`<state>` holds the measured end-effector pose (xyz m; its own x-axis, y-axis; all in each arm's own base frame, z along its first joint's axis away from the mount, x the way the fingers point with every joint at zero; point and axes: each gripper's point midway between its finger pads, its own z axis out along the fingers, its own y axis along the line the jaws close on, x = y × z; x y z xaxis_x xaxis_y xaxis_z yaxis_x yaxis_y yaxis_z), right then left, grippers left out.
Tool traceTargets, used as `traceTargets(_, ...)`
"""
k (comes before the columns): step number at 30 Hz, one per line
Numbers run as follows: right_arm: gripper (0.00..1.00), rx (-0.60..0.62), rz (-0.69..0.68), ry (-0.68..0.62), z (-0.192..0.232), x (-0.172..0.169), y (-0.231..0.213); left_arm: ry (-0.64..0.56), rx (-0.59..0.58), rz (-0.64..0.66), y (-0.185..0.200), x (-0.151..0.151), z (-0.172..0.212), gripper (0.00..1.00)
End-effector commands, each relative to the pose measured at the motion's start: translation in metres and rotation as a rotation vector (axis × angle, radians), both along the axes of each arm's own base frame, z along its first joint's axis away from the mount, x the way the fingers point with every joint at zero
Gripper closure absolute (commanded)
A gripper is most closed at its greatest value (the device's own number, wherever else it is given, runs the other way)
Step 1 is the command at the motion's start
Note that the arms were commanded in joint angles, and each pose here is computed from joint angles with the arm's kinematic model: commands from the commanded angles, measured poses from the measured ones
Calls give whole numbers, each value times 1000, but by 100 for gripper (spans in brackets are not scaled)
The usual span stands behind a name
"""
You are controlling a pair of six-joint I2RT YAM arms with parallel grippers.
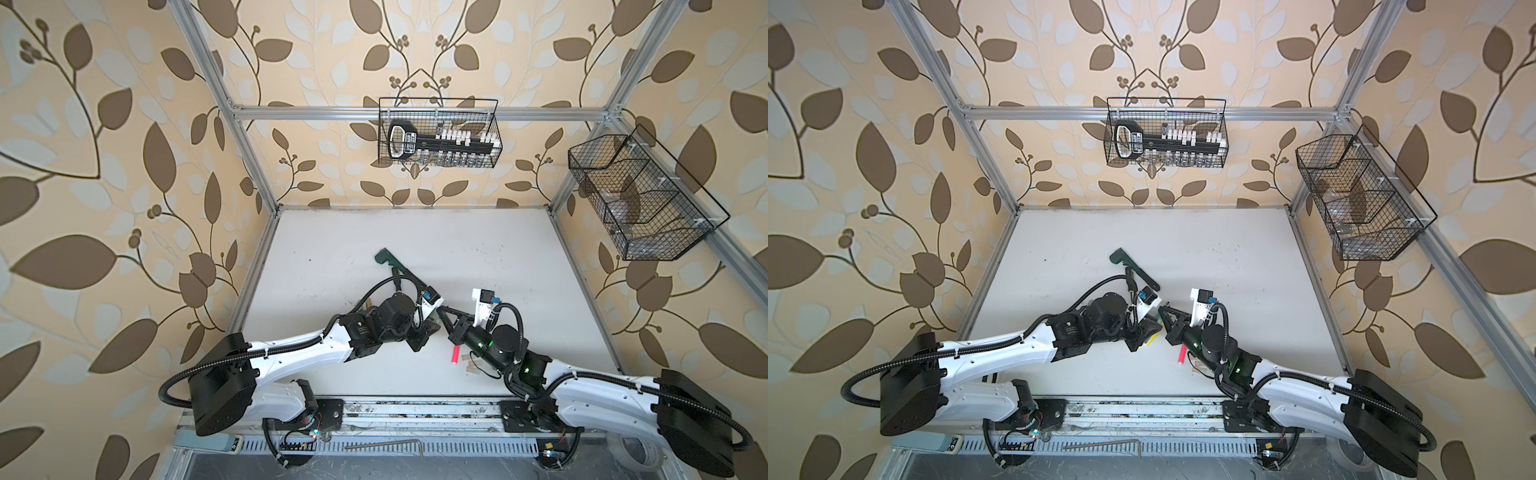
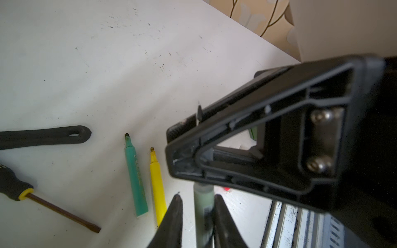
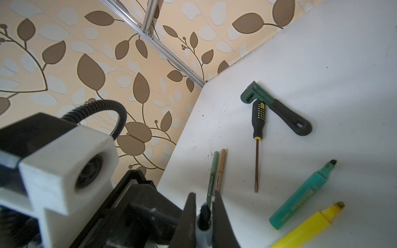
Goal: Insert the pens into the pen caps
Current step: 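Swing the right gripper away and down toward the dark green cap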
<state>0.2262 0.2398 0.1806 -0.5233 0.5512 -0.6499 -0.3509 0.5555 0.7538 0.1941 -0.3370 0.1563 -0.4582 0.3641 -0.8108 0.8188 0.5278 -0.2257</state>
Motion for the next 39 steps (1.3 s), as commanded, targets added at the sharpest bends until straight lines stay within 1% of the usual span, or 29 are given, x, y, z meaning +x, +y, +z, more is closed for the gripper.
traceTargets(1, 100, 52, -40, -6, 3, 0, -10, -38, -62, -39, -13, -1, 23, 75)
traceTargets(3, 100, 61, -44, -6, 4, -1, -12, -36, -61, -43, -13, -2, 22, 75)
traceTargets(7, 100, 76, -48, -7, 4, -2, -15, -30, -57, -56, -15, -3, 20, 68)
traceTargets(10, 100, 85, -46, -6, 5, -4, -15, -24, -52, -65, -17, -4, 18, 66)
traceTargets(14, 100, 93, -43, -6, 5, -5, -15, -22, -52, -74, -18, -5, 17, 66)
traceTargets(16, 100, 93, -45, -5, 5, -5, -16, -21, -52, -75, -18, -5, 17, 69)
traceTargets(17, 100, 96, -44, -4, 5, -5, -16, -22, -53, -75, -18, -5, 17, 71)
traceTargets(18, 100, 93, -45, -2, 4, -5, -15, -21, -54, -75, -18, -5, 17, 80)
traceTargets(19, 100, 91, -44, -1, 4, -5, -15, -22, -54, -75, -18, -5, 18, 93)
traceTargets(20, 100, 87, -46, -1, 4, -5, -15, -22, -54, -68, -18, -4, 18, 100)
traceTargets(22, 98, 66, -47, 1, 2, -3, -14, -30, -57, -49, -16, -1, 20, 100)
traceTargets(23, 92, 51, -49, -1, 3, -3, -13, -35, -59, -36, -14, 0, 21, 100)
traceTargets(25, 71, -14, -63, 4, 2, 1, -13, -53, -68, 14, -8, 6, 23, 100)
traceTargets(26, 63, -58, -71, 10, 3, 3, -13, -64, -78, 41, -5, 10, 25, 100)
traceTargets(28, 55, -189, -104, 31, 6, 9, -16, -96, -108, 122, 7, 21, 30, 100)
traceTargets(30, 53, -320, -144, 83, 4, 12, -24, -112, -135, 226, 24, 35, 33, 100)
traceTargets(33, 54, -499, -194, 191, -15, 7, -40, -116, -162, 402, 57, 59, 34, 100)
traceTargets(34, 55, -554, -215, 238, -26, 2, -47, -115, -167, 456, 68, 66, 34, 100)
traceTargets(37, 57, -668, -282, 345, -55, -14, -71, -121, -156, 588, 95, 78, 32, 100)
traceTargets(39, 57, -723, -309, 384, -67, -27, -85, -126, -152, 610, 100, 79, 33, 100)
